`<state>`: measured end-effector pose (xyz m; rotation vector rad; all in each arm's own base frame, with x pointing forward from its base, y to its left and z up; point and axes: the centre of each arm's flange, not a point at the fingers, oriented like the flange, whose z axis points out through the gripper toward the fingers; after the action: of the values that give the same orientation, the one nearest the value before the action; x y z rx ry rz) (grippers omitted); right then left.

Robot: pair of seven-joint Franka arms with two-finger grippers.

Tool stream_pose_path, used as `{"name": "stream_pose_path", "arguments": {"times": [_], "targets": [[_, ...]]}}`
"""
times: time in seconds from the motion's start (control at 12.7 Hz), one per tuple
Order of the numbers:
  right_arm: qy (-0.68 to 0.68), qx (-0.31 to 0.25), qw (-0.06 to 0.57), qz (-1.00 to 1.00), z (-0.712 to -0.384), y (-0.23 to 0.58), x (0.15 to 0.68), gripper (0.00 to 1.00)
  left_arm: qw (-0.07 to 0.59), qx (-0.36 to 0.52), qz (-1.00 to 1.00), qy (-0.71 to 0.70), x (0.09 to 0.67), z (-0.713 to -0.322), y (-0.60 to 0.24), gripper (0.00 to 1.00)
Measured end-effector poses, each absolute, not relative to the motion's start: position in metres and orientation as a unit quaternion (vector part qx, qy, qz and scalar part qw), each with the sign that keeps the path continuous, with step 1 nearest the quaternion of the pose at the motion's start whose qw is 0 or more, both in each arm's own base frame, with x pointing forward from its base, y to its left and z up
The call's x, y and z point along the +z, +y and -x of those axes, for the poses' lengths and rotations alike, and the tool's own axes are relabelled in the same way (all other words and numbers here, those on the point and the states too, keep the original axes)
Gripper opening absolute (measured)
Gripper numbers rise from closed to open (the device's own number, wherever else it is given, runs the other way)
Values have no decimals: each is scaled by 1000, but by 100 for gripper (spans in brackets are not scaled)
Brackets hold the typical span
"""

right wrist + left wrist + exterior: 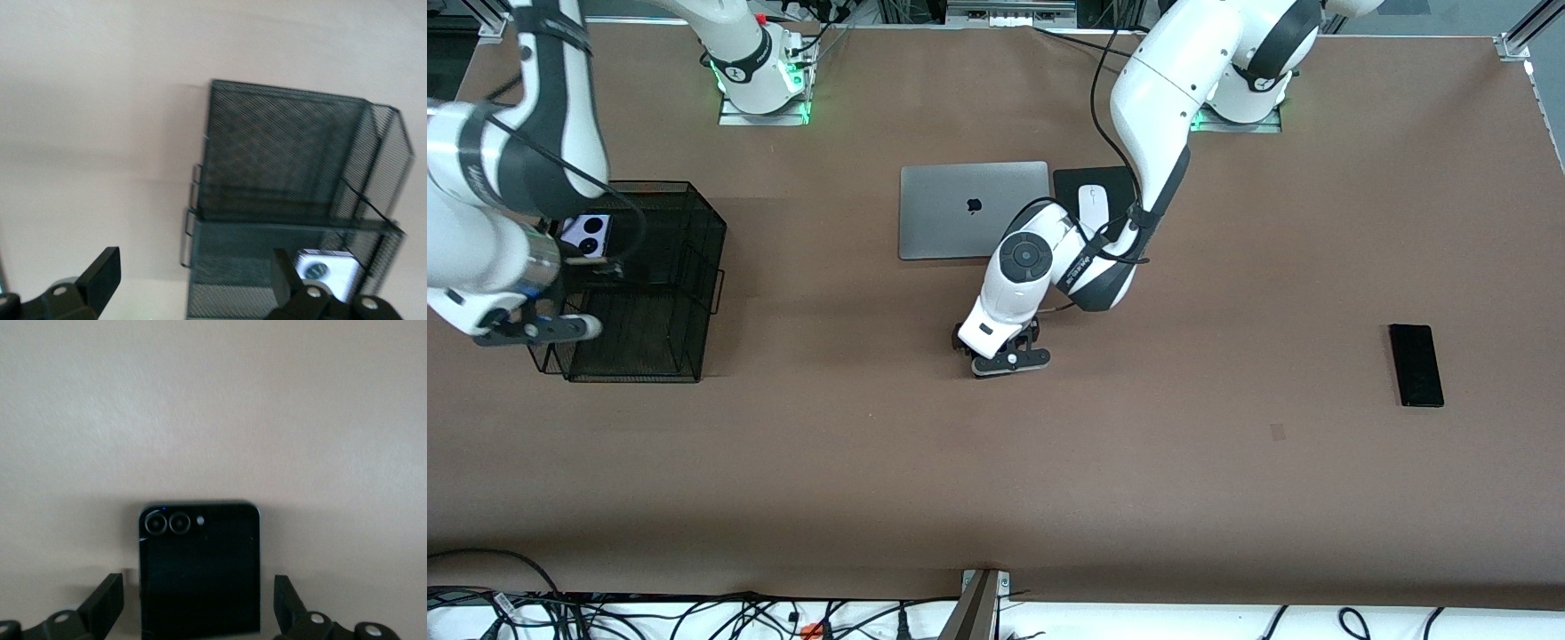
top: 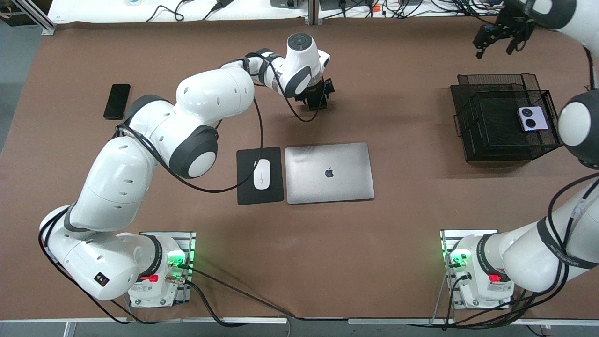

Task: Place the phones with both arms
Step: 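Drop the white phone in the basket while the left gripper carries black flip, then grasp the black flip phone with the right gripper while left grasps bar phone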

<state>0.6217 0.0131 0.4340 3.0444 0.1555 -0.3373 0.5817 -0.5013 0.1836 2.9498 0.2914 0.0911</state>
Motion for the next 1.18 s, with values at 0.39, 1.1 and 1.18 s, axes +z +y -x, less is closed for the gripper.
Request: {"name": "stream_pose_path", "arguments": {"times": [0.39, 1.1, 1.18], "targets": [[45, -106, 33, -993, -635, 64, 423, 100, 54, 48, -990, 123, 235, -619, -461, 100], [49, -38, -45, -997, -640, 257, 353, 100, -11, -30, -995, 96, 422, -708, -20, 100], [55, -20, -41, -997, -635, 290, 339, 100, -9, -39, -996, 80, 416, -705, 26, 100]]}}
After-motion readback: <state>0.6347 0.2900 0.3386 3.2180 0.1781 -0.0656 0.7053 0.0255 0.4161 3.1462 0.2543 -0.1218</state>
